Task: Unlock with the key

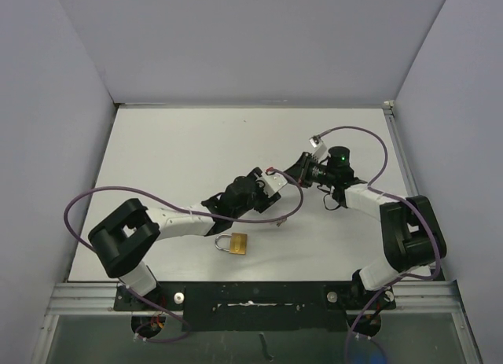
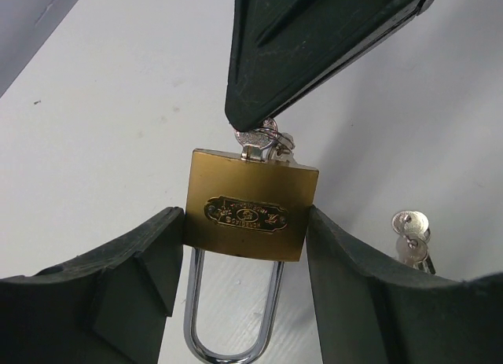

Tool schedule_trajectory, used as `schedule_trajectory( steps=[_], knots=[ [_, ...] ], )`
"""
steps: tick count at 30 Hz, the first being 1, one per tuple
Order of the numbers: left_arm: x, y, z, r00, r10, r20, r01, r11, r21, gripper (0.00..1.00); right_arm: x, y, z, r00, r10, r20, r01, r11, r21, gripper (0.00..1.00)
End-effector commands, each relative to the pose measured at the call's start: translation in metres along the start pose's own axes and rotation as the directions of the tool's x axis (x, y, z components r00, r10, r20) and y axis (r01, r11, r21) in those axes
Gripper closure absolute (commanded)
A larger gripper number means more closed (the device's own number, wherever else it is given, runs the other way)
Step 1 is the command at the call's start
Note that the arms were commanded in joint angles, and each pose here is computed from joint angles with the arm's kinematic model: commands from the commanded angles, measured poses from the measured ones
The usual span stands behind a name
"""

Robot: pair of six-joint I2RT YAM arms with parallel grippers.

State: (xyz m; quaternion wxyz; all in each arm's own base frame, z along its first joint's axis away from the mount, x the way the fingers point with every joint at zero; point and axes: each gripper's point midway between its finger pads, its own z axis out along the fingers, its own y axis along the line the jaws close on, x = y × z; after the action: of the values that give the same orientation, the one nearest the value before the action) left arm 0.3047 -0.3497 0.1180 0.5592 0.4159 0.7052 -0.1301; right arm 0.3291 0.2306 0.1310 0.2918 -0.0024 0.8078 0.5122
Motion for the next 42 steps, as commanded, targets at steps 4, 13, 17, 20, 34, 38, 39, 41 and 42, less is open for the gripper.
schedule_trajectory(
  steps=[4, 13, 17, 20, 34, 38, 39, 41, 42],
  knots=[
    [-0.119, 0.007, 0.001, 0.946, 0.019, 0.324, 0.001, 0.998, -0.063, 1.0, 0.005, 0.014, 0.005, 0.996, 0.061, -0.072, -0.061, 0.998, 0.01, 1.0],
    [-0.128, 0.012, 0.0, 0.946, 0.023, 0.322, 0.007, 0.996, -0.09, 1.0, 0.009, 0.014, 0.013, 0.99, 0.107, -0.091, -0.103, 0.993, 0.049, 1.0],
    [-0.129, 0.009, 0.003, 0.95, 0.053, 0.307, -0.021, 0.994, -0.107, 1.0, 0.011, 0.013, 0.016, 0.984, 0.145, -0.098, -0.139, 0.988, 0.066, 1.0],
    [-0.129, 0.007, 0.006, 0.953, 0.067, 0.296, -0.035, 0.993, -0.115, 1.0, 0.012, 0.011, 0.017, 0.979, 0.175, -0.105, -0.166, 0.983, 0.084, 1.0],
    [-0.129, -0.012, 0.015, 0.944, 0.221, 0.245, -0.177, 0.966, -0.188, 1.0, 0.014, 0.01, 0.019, 0.964, 0.239, -0.118, -0.229, 0.969, 0.092, 1.0],
    [-0.13, -0.012, 0.014, 0.948, 0.21, 0.241, -0.167, 0.968, -0.187, 1.0, 0.01, 0.013, 0.017, 0.97, 0.221, -0.098, -0.214, 0.974, 0.076, 1.0],
    [-0.13, -0.011, 0.013, 0.949, 0.206, 0.238, -0.164, 0.969, -0.187, 1.0, 0.007, 0.013, 0.015, 0.973, 0.216, -0.087, -0.21, 0.975, 0.07, 0.97],
    [-0.128, -0.009, 0.012, 0.951, 0.201, 0.233, -0.158, 0.969, -0.189, 1.0, 0.001, 0.014, 0.012, 0.978, 0.198, -0.067, -0.194, 0.979, 0.058, 0.89],
    [-0.128, -0.009, 0.011, 0.953, 0.198, 0.232, -0.155, 0.969, -0.191, 1.0, -0.004, 0.014, 0.009, 0.981, 0.189, -0.05, -0.186, 0.981, 0.049, 0.82]
  ],
)
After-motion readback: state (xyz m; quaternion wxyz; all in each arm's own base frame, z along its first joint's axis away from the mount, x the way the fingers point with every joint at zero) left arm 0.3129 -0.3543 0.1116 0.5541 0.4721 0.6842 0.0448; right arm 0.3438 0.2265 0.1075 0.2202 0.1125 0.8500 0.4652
